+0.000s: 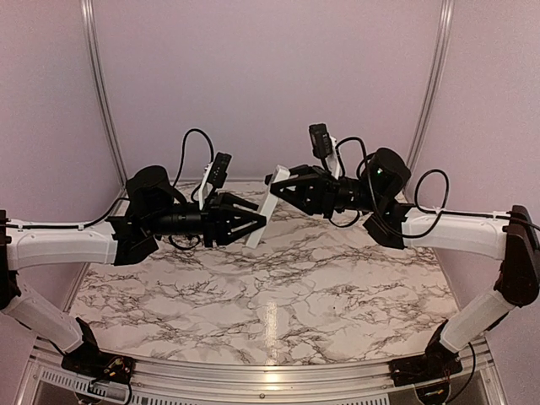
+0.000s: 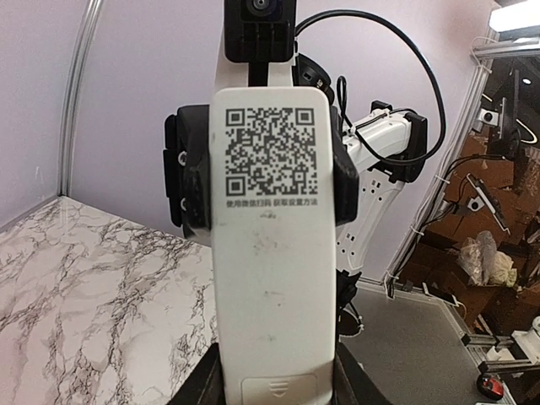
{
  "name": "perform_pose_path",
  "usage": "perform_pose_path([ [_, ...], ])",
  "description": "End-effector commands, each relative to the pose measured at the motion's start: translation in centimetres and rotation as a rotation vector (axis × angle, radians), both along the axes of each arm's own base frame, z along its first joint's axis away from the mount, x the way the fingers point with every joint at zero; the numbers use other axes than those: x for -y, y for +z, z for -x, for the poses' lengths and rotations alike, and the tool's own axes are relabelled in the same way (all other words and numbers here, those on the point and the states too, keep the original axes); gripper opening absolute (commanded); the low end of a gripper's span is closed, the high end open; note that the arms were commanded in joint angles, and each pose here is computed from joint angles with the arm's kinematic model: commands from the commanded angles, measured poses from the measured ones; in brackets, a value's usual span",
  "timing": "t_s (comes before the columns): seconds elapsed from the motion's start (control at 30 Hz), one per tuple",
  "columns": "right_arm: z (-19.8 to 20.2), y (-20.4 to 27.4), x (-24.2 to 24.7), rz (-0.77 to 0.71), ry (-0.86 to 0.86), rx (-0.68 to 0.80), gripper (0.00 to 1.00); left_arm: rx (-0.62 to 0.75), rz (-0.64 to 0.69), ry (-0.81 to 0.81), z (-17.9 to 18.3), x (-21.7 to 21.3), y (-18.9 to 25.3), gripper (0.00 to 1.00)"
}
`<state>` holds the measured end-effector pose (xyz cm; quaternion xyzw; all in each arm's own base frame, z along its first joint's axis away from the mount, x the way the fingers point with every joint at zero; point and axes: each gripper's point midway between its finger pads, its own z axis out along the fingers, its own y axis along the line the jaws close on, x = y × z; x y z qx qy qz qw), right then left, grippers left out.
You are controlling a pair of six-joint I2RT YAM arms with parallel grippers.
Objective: Load the batteries into the remote control
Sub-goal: Pass from the left arm to the right, then pass from the right arm to the left
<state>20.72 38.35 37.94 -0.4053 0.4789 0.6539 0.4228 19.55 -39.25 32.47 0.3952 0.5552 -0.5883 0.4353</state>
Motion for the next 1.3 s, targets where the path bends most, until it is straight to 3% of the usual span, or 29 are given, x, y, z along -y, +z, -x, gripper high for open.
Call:
perform_pose_path([
  [0.0,-0.1,0.8,-0.5,0.036,-0.01,-0.013,0.04,0.01,-0.001,0.091,-1.2,-0.9,0.2,0.43],
  [0.07,-0.7,0.8,-0.5,0.059,-0.045,-0.027,0.0,-0.002,-0.01,0.137,-1.9,-1.4,-0.1,0.59],
  [0.27,-4.0,-1.2,-0.6,0.187,-0.205,-0.115,0.0,-0.031,-0.035,0.349,-4.6,-4.0,-0.5,0.97],
  [0.3,-4.7,-2.0,-0.7,0.221,-0.239,-0.138,0.0,-0.036,-0.046,0.401,-5.2,-4.6,-0.7,0.99],
  [0.53,-10.5,-9.3,-1.1,0.527,-0.478,-0.37,0.0,-0.105,-0.18,0.791,-10.1,-9.5,-3.4,0.99],
  [0.73,-12.9,-14.0,-0.9,0.668,-0.579,-0.464,0.0,-0.164,-0.323,0.831,-11.0,-9.5,-8.0,0.99],
  [0.87,-14.0,-15.1,-0.6,0.671,-0.644,-0.515,0.0,-0.183,-0.393,0.705,-10.1,-7.4,-10.6,0.99],
  [1.0,-14.6,-16.3,-0.7,0.677,-0.673,-0.58,0.0,-0.207,-0.38,0.6,-9.3,-5.4,-11.6,0.96],
  [1.27,-14.1,-17.8,-1.7,0.676,-0.614,-0.683,0.0,-0.283,-0.377,0.45,-8.9,-1.8,-13.0,0.71],
])
